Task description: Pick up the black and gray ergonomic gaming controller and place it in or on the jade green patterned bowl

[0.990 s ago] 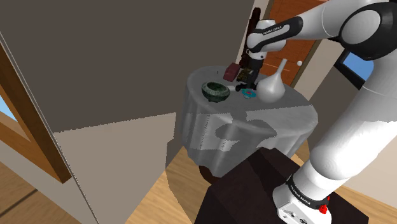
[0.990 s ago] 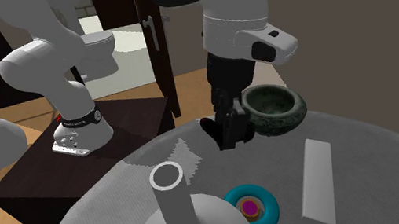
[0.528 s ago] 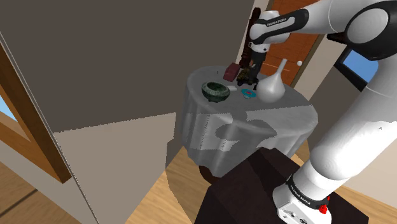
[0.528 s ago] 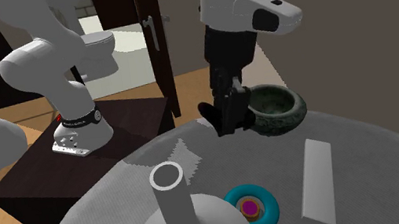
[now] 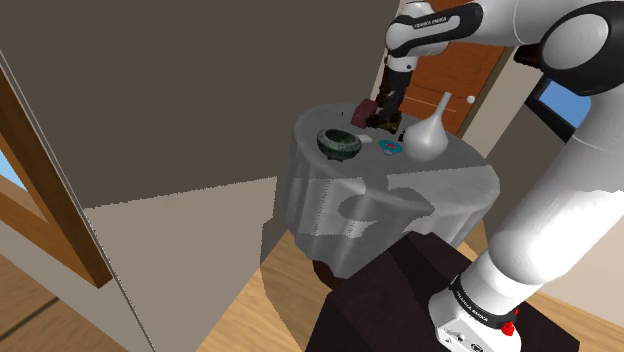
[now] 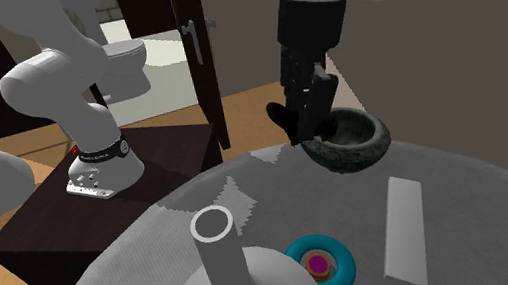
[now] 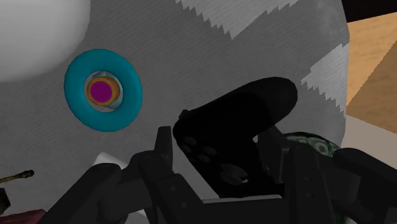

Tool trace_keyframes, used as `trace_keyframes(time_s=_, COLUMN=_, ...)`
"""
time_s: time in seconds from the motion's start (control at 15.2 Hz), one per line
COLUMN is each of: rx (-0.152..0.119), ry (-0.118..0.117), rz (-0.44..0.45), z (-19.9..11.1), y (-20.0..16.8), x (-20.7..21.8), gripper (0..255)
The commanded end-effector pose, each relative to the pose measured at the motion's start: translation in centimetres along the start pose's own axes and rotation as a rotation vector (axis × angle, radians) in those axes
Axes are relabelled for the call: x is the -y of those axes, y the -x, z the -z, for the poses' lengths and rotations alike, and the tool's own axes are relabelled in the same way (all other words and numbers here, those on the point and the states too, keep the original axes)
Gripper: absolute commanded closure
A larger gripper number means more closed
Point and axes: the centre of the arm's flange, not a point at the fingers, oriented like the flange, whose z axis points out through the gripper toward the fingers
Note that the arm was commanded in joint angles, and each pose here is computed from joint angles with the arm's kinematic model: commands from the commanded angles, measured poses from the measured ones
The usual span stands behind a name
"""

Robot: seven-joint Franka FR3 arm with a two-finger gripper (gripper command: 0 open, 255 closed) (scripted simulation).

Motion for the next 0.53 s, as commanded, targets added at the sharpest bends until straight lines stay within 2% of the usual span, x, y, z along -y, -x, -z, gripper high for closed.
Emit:
trace_keyframes(time_s=0.0, rx=0.0, ry=0.0, rz=-0.001, z=0.0, y=-2.4, x=1.5, gripper=255)
trace_keyframes(time_s=0.46, rx=0.0, ry=0.0, rz=-0.001, z=1.7, y=-10.5, x=7.6, gripper=255)
